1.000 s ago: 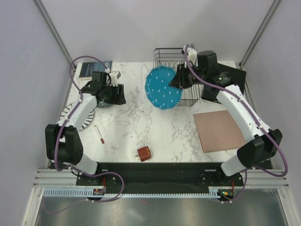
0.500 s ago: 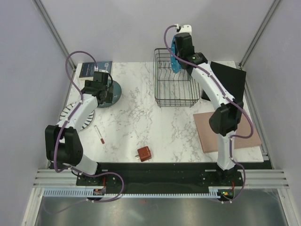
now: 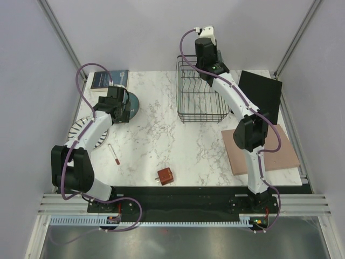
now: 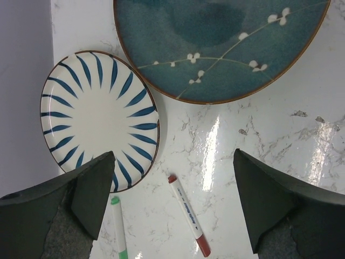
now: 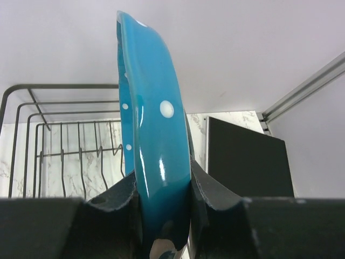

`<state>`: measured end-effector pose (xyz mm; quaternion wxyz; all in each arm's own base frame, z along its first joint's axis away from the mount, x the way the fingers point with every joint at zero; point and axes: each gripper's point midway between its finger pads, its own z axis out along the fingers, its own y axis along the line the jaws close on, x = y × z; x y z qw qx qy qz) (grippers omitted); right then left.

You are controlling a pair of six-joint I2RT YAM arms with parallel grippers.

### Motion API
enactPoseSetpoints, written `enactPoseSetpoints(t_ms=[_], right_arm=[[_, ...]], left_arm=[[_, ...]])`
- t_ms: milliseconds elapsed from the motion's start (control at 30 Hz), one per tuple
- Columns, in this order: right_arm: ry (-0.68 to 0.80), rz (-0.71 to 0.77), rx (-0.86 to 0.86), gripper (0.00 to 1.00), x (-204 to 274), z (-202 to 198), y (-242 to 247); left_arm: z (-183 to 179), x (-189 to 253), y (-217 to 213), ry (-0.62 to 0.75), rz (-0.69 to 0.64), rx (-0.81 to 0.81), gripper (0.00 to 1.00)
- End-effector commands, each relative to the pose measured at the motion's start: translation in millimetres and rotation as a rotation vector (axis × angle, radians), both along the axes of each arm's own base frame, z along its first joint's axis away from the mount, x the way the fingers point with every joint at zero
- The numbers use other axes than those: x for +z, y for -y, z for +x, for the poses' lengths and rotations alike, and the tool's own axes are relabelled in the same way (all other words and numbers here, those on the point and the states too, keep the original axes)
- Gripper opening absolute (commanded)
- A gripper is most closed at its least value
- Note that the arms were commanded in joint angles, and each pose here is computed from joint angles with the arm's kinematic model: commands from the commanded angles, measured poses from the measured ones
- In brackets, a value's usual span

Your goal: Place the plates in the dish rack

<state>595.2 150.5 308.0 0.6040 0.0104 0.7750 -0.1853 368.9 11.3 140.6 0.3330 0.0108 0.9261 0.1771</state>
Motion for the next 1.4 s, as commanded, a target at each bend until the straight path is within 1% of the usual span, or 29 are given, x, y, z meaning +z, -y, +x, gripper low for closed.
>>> enactPoseSetpoints(t_ms=[0, 367, 867, 1100, 1367], right_arm=[[0.22, 0.031, -0.083, 0.0, 72.9, -1.8, 11.3], [0.16, -0.049, -0.08, 0.0, 39.2, 12.3, 7.1], [0.129, -0.087, -0.132, 0.0, 18.9, 20.0, 27.0], [0.077, -0.109, -0.143, 0.0, -7.4, 26.5, 34.9], [0.036, -0.116, -0.124, 0.0, -36.4, 36.1, 28.2]], left_arm=[[10.7, 11.7, 7.0, 0.073, -0.051, 0.015, 0.96], [10.5, 4.0, 8.0, 0.05, -0.053, 0.012, 0.96], [10.3, -12.7, 11.4, 0.003, -0.062, 0.004, 0.96], [12.0, -13.9, 12.2, -0.001, -0.064, 0.002, 0.96], [9.3, -18.2, 11.5, -0.014, -0.059, -0.001, 0.96]])
